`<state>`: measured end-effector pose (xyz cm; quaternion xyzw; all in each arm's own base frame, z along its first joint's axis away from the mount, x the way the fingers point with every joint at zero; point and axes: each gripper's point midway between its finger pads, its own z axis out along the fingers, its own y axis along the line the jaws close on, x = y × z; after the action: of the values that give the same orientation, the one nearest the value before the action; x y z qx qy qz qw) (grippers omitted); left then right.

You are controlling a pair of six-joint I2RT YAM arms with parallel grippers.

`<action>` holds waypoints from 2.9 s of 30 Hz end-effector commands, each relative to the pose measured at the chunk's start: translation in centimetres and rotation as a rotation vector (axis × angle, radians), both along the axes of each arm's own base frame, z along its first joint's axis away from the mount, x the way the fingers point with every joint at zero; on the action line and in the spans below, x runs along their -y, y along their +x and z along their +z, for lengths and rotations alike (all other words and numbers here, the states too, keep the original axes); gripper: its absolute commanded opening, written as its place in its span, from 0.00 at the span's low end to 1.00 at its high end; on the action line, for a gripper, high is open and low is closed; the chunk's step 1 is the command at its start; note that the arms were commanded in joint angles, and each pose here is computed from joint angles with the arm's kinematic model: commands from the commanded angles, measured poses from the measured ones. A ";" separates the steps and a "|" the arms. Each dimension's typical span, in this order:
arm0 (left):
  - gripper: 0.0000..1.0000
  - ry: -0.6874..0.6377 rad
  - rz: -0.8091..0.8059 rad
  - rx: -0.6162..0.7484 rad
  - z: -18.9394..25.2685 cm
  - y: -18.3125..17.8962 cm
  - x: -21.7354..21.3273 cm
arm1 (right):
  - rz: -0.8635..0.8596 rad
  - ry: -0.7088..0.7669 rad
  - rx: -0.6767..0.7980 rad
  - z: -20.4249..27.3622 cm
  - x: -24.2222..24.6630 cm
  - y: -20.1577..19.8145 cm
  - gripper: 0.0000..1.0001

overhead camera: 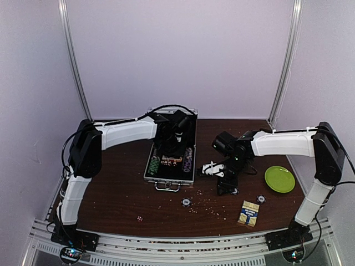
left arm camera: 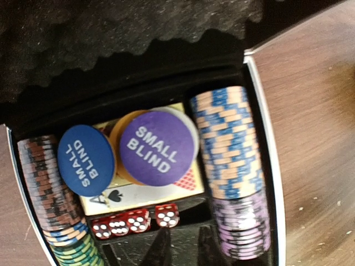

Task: Pack up texas hold em set

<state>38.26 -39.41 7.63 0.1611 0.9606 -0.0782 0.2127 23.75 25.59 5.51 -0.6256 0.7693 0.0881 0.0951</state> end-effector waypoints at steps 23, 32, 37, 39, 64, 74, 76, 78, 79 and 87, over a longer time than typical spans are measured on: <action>0.01 0.081 0.061 -0.026 -3.1 1.3 -2.6 | 0.013 -0.029 -0.004 -0.2 0.1 0.1 0.62; 0.00 0.052 0.047 -0.029 -2.3 0.9 -2.2 | 0.017 -0.029 -0.011 -0.2 0.0 0.0 0.62; 0.02 -0.031 -0.039 0.085 4.1 -0.2 -0.4 | 0.016 -0.028 -0.011 -0.1 0.0 0.0 0.61; 0.07 -0.040 -0.066 0.119 6.4 -1.7 -0.5 | 0.017 -0.028 -0.011 -0.1 0.0 -0.1 0.62; 0.46 0.133 -0.377 -0.335 -2.0 -26.6 -13.7 | 0.024 -0.038 -0.028 -0.4 0.0 -0.3 0.61; 0.42 0.256 -0.371 -0.353 -4.9 -26.4 -14.6 | 0.022 -0.040 -0.026 -0.4 0.1 -0.3 0.62; 0.40 0.267 -0.368 -0.353 -5.3 -26.3 -14.6 | 0.022 -0.042 -0.026 -0.5 0.1 -0.3 0.62; 0.39 0.268 -0.360 -0.360 -5.6 -26.3 -14.4 | 0.022 -0.043 -0.029 -0.5 0.1 -0.3 0.62; 0.39 0.266 -0.353 -0.365 -5.7 -26.3 -14.4 | 0.023 -0.044 -0.030 -0.6 0.1 -0.3 0.62; 0.37 0.266 -0.276 -0.387 -6.9 -26.3 -14.3 | 0.022 -0.046 -0.033 -0.6 0.1 -0.3 0.62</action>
<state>11.88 -24.96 1.46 0.3204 0.9471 -0.0139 -0.0123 23.21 25.29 4.88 -0.6273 0.7707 0.0871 0.0694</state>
